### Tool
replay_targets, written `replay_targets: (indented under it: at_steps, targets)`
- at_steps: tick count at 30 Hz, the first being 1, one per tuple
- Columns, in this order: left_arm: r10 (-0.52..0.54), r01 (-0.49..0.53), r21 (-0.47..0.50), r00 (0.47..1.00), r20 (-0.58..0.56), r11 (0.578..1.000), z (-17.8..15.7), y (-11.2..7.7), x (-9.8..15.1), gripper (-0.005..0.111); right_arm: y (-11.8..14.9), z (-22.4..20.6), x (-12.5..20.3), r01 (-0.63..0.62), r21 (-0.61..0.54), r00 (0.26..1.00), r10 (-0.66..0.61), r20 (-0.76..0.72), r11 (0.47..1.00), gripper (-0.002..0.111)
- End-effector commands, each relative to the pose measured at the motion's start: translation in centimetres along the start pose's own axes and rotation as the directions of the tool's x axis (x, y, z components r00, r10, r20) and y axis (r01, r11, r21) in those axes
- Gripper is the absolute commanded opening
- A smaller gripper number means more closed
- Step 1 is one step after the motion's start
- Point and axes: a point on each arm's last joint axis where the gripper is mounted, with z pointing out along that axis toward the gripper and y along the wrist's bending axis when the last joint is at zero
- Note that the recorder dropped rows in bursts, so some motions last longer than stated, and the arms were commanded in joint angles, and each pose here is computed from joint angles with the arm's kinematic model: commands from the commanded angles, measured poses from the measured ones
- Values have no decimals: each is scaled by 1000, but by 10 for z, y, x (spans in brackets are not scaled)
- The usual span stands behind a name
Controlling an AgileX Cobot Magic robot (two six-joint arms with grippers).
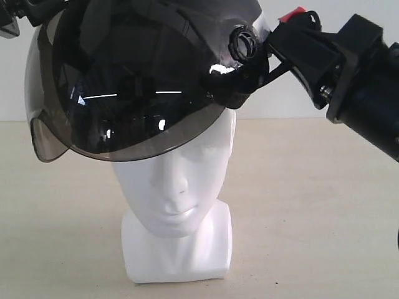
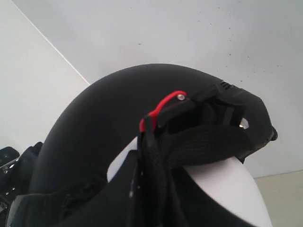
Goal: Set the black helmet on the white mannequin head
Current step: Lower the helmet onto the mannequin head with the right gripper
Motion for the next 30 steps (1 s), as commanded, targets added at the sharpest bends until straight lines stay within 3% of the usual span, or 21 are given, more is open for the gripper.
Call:
replay_targets:
  at_steps: [1, 10, 19, 25, 30]
  targets:
    - [30, -26, 41, 992, -123, 999, 9, -6, 20, 4, 9, -2, -17, 10, -54, 992, -3, 123, 998, 0]
    - [34, -27, 43, 983, -181, 999, 22, -15, 30, 4, 7, -2, -16, 12, -28, 993, -9, 118, 1000, 0]
    - [-26, 36, 38, 976, -217, 999, 28, -9, 45, 4, 6, -2, -16, 48, -13, 992, -46, 115, 999, 0]
    - [-32, 47, 59, 972, -233, 997, 34, -15, 50, 4, -6, -2, -15, 8, 118, 995, -19, 98, 993, 0]
    - [-28, 42, 52, 968, -251, 998, 39, -20, 52, 4, -9, -2, -14, 44, 146, 994, -58, 89, 988, 0]
